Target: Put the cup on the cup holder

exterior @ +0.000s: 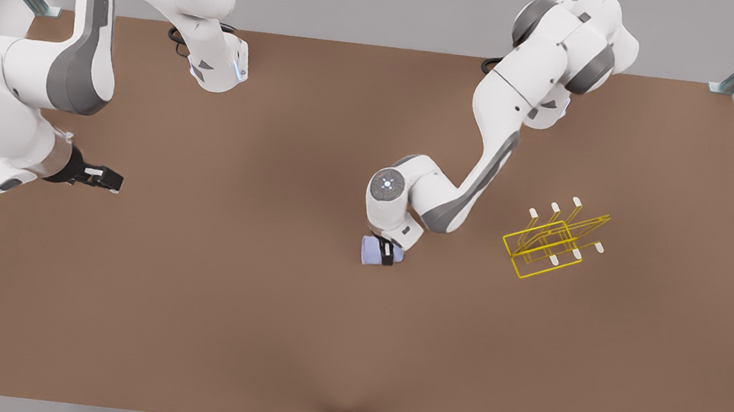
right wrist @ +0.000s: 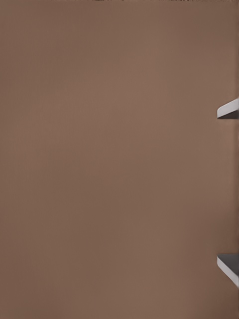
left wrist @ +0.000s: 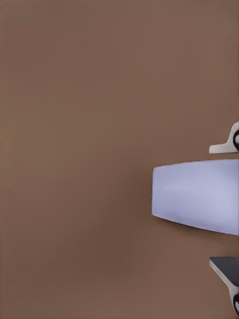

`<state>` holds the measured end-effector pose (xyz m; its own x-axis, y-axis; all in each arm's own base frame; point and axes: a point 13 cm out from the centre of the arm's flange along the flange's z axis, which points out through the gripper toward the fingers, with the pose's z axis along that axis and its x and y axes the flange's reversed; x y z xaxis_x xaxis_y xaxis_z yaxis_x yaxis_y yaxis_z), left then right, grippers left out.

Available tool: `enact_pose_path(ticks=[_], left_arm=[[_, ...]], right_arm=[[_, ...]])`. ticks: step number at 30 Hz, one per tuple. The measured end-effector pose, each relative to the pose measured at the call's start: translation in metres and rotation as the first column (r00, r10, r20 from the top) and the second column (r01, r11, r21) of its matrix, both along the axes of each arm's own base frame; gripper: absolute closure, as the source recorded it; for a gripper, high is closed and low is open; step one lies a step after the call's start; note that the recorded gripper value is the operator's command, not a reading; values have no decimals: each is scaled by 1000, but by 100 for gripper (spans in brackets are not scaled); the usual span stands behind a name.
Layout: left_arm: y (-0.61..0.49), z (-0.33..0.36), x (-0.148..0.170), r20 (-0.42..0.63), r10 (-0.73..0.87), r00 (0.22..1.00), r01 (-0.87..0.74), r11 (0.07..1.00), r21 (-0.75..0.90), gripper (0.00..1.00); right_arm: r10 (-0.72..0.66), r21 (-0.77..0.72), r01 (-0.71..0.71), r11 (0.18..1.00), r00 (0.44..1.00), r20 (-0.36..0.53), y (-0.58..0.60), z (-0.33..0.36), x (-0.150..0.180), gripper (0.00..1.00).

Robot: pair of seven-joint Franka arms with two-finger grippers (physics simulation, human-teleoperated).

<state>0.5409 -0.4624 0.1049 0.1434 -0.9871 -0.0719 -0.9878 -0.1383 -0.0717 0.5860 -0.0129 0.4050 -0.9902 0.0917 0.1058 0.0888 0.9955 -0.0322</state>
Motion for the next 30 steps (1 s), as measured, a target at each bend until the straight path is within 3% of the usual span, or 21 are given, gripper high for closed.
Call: enact_pose_path(ticks=[7, 23, 25, 30], left_arm=[[-11, -14, 4, 46, -10, 999, 11, 1000, -15, 0], [-17, -61, -12, 59, -50, 997, 48, 998, 32, 0], [-16, -63, -12, 60, -47, 997, 46, 998, 33, 23], [-20, -51, -6, 74, -44, 996, 42, 999, 20, 21]], right_arm=[[20, 13, -20, 1000, 999, 42, -13, 11, 32, 0], [68, 15, -69, 998, 997, 32, -17, 20, 30, 0], [72, 15, -72, 997, 997, 30, -17, 20, 29, 0], [80, 15, -80, 997, 997, 22, -18, 20, 27, 0]])
